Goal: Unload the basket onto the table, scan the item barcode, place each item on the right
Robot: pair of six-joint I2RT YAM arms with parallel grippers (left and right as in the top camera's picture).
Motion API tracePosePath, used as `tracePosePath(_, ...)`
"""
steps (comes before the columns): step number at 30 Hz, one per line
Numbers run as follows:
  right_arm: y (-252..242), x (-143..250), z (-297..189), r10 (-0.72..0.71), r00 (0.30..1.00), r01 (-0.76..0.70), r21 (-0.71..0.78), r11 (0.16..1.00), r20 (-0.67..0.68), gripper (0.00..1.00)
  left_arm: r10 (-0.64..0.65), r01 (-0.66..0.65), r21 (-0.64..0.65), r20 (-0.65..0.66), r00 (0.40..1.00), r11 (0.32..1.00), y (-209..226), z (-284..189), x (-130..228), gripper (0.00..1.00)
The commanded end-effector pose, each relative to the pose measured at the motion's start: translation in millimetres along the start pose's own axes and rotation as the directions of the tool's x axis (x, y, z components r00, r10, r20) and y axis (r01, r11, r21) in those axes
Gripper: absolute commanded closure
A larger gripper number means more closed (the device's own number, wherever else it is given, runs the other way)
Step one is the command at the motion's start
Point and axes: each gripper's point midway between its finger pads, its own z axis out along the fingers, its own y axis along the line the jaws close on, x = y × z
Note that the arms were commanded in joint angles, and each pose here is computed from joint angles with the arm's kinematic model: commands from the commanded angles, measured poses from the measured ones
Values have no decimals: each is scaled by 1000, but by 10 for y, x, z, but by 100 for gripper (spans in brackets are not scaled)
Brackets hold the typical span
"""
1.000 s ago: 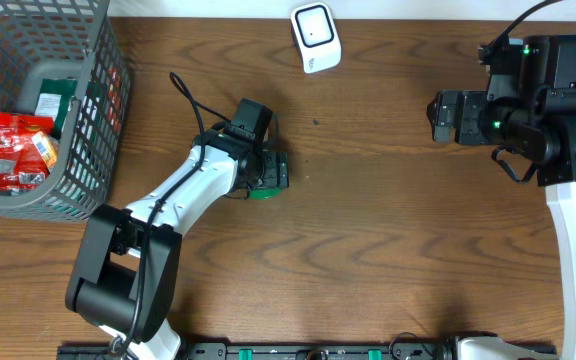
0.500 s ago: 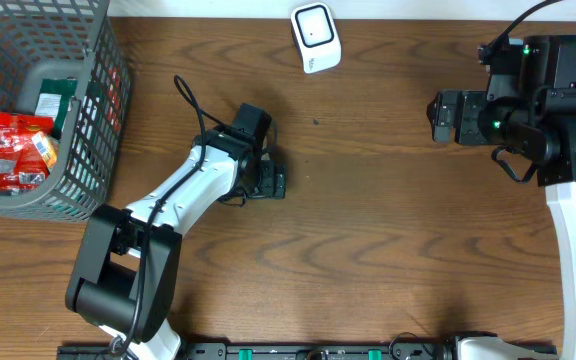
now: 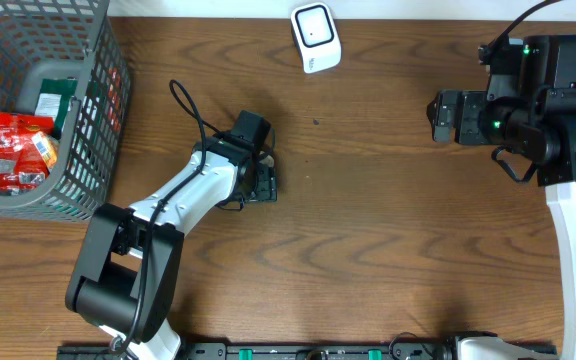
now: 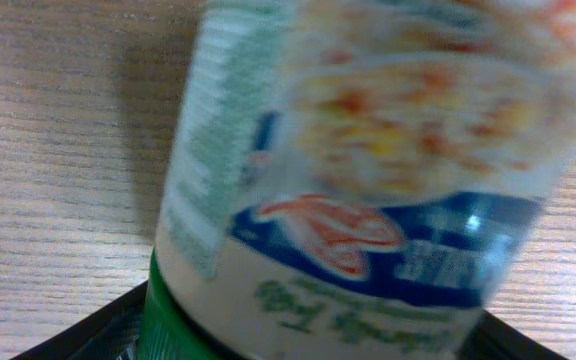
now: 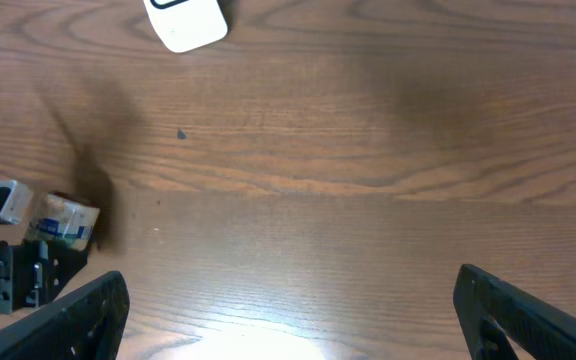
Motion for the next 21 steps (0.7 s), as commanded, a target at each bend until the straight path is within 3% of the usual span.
tracePosePath(1, 0, -54, -28, -4, 1000, 4, -3, 1000, 13, 1, -3, 3, -18, 9, 1000, 1000, 30, -6, -13, 25)
tracePosePath(6, 0, -54, -28, -4, 1000, 4, -3, 1000, 13, 1, 55, -55, -5, 39, 998, 998, -20, -122, -102, 32)
tracePosePath(21, 0, -54, -28, -4, 1000, 4, -3, 1000, 13, 1, 101, -102, 5, 90, 991, 995, -54, -355, -180, 34)
